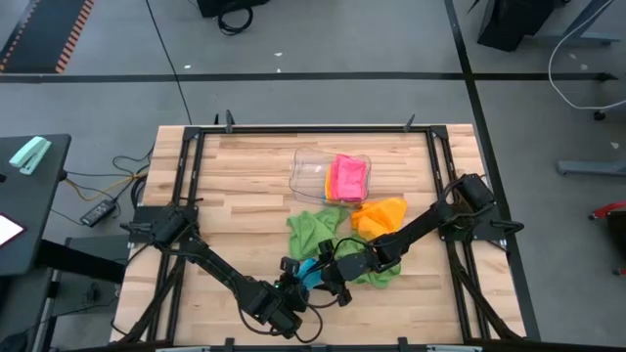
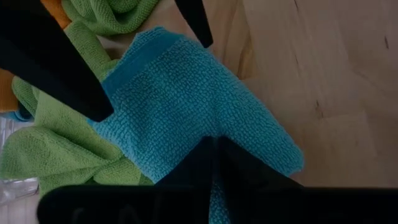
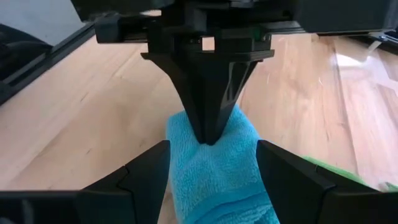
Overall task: Fold microfiber towels
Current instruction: Put the folded blue microfiber cloth into the transparent bin
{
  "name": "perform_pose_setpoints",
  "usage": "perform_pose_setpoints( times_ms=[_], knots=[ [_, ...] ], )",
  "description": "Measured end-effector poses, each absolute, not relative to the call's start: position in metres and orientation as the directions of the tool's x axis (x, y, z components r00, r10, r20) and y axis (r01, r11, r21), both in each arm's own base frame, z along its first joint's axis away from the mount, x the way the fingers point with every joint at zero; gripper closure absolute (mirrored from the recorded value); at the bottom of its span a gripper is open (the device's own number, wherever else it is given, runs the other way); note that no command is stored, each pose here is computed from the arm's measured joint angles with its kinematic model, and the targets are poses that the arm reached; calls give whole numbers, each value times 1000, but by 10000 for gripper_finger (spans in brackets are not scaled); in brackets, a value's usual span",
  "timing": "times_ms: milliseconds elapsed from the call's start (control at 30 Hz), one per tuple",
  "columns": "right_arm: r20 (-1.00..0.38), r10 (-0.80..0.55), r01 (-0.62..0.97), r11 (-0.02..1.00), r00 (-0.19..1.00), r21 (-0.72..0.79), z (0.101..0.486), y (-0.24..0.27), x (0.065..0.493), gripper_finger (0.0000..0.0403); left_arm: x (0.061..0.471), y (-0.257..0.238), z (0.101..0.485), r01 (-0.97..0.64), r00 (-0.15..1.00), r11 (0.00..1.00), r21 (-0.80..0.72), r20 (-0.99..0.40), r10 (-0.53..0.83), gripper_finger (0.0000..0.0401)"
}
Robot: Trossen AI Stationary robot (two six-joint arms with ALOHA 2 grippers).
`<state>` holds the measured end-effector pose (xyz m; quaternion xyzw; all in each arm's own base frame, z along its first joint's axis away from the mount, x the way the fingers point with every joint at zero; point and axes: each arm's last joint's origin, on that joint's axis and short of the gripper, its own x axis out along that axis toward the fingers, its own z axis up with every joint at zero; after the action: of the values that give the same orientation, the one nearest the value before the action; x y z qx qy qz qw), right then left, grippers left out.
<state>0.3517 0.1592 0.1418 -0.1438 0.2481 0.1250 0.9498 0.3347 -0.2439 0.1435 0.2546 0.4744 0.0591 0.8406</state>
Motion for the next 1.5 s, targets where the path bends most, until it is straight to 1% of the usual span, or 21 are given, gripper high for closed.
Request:
perform_pose_setpoints(
  times_ms=[300, 467, 567, 700, 767, 867, 967, 1067, 1133, 1267, 1367, 1500],
  knots=[
    [-505, 164, -319, 917, 848, -239, 144, 160, 353, 152, 335, -244, 144, 126, 543, 870, 476, -768, 341, 358],
    [-501, 177, -342, 904, 847, -258, 145, 165, 350, 135, 335, -244, 144, 127, 543, 870, 476, -768, 341, 357],
    [-502, 156, -334, 898, 851, -286, 145, 167, 349, 127, 335, -244, 144, 127, 543, 870, 476, -768, 341, 355],
    [-517, 108, -316, 888, 849, -334, 155, 167, 342, 125, 333, -244, 143, 133, 538, 867, 481, -769, 344, 355],
    [-506, 109, -311, 890, 856, -333, 163, 166, 341, 125, 332, -245, 143, 139, 534, 863, 485, -771, 347, 353],
    [-513, 121, -335, 876, 850, -347, 164, 166, 340, 125, 330, -245, 143, 148, 524, 858, 493, -774, 354, 350],
    [-520, 136, -346, 878, 843, -331, 163, 167, 339, 125, 329, -245, 143, 169, 521, 848, 503, -776, 356, 345],
    [-517, 133, -317, 904, 845, -287, 164, 166, 340, 125, 329, -245, 143, 174, 521, 846, 505, -776, 356, 342],
    [-513, 132, -314, 905, 848, -287, 164, 165, 340, 125, 329, -245, 143, 174, 521, 845, 505, -776, 356, 341],
    [-506, 153, -356, 873, 849, -334, 165, 175, 336, 125, 329, -245, 143, 174, 521, 845, 505, -776, 356, 345],
    [-491, 165, -388, 831, 856, -399, 166, 183, 332, 125, 329, -245, 143, 175, 521, 845, 506, -776, 356, 344],
    [-515, 137, -416, 775, 846, -476, 156, 182, 334, 125, 329, -245, 143, 176, 520, 844, 506, -776, 357, 338]
  ],
)
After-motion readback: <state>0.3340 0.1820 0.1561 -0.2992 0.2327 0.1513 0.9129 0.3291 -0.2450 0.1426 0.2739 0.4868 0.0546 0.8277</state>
